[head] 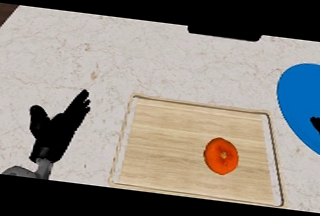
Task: Pick the squash from the tray and place it in the plate
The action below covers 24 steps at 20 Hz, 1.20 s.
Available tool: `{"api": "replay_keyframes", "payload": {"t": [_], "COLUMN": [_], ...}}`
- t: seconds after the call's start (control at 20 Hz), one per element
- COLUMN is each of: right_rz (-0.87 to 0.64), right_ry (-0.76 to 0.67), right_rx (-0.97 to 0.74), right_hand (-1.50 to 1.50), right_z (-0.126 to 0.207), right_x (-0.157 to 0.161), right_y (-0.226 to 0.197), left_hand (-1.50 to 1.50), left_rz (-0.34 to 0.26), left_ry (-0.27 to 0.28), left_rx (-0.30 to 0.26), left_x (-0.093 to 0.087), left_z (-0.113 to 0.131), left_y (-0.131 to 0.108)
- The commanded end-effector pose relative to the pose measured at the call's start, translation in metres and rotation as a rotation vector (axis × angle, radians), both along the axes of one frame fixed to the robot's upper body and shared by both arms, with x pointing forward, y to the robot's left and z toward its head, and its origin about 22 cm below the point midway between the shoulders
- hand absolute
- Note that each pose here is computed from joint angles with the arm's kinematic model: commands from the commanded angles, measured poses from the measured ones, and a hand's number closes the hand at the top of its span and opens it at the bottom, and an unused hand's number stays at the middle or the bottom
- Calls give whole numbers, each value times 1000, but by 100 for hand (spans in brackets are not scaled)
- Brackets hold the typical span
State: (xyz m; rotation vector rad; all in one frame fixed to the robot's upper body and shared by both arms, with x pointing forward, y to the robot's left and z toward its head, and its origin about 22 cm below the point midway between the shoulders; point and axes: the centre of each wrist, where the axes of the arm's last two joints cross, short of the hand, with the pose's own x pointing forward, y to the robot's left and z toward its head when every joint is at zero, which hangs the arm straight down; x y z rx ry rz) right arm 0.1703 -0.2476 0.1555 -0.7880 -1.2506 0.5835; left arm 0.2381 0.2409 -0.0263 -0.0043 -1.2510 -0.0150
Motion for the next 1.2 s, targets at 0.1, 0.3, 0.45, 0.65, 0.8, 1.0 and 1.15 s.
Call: {"api": "replay_keyframes", "payload": {"t": [0.1,0.3,0.45,0.65,0.8,1.0,1.15], "right_rz": [-20,-14,11,7,4,-19,-59], "right_ry": [43,134,166,176,175,205,221], "right_rx": [-64,-54,-4,-8,-25,-127,-147], "right_hand": [-150,-150,-150,-150,-150,-150,-150], "right_z": [-19,-21,-22,-58,-54,-60,-63], "right_x": [21,40,21,16,19,30,42], "right_y": [48,71,75,77,79,89,90], "left_hand": [0,0,0,0,0,0,0], "left_rz": [18,6,3,2,2,6,8], "left_ry": [60,55,71,77,63,65,61], "left_rx": [-4,8,-2,-11,-4,6,7], "left_x": [-2,11,-1,3,0,2,-6], "left_z": [0,-3,-11,3,0,-9,-3], "left_y": [7,12,0,1,12,4,-2]}}
